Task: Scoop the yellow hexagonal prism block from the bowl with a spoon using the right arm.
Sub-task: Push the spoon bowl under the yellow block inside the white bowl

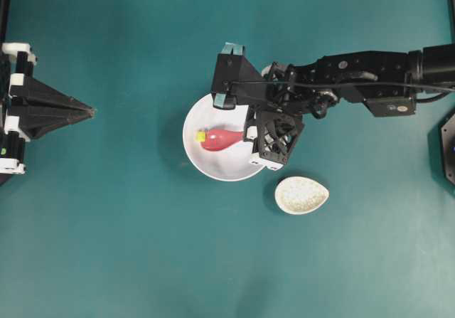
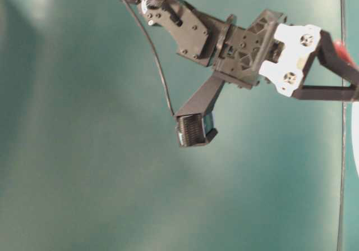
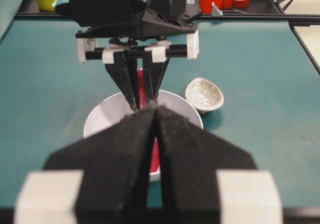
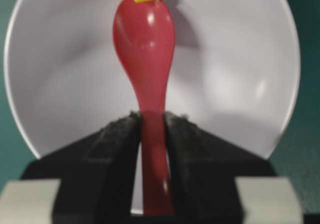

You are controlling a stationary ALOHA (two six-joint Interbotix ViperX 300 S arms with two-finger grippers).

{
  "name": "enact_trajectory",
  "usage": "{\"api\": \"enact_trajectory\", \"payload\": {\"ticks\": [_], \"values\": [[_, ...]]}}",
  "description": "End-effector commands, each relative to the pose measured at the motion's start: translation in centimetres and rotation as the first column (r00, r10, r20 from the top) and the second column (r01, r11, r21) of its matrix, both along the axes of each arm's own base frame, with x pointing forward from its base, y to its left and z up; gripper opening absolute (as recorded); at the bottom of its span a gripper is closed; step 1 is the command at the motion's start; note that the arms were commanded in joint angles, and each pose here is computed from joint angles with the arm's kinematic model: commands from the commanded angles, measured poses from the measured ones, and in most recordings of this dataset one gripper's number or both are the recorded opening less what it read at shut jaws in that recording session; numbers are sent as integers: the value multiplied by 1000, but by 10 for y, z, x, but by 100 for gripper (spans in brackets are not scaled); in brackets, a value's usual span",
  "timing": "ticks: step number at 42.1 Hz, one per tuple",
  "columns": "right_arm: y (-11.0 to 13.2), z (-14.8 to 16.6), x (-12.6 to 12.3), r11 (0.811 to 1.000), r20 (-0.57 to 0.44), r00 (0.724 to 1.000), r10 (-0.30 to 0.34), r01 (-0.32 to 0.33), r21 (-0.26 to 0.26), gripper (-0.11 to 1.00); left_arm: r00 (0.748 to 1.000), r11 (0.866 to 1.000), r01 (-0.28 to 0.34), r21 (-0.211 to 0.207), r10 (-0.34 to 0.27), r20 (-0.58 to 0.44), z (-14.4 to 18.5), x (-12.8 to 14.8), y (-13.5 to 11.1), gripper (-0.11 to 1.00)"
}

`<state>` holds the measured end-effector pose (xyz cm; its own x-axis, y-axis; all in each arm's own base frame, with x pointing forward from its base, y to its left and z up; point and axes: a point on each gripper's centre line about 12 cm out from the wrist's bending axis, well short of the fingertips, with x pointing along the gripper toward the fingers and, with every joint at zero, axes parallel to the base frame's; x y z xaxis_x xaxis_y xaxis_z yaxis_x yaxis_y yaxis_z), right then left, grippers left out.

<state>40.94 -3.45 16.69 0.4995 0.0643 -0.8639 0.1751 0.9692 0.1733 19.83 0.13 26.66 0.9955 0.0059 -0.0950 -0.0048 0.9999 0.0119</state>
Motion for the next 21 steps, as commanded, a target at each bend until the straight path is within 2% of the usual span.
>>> {"api": "enact_trajectory", "payload": {"ticks": [1, 21], "values": [[1, 7, 1, 1000, 37, 999, -6, 7, -3, 23, 1000, 1000, 2, 2, -2, 6, 3, 2, 0, 0], [0, -2, 0, 999, 90, 995, -36, 36, -4, 23, 1000, 1000, 2, 2, -2, 11, 4, 2, 0, 0]]}}
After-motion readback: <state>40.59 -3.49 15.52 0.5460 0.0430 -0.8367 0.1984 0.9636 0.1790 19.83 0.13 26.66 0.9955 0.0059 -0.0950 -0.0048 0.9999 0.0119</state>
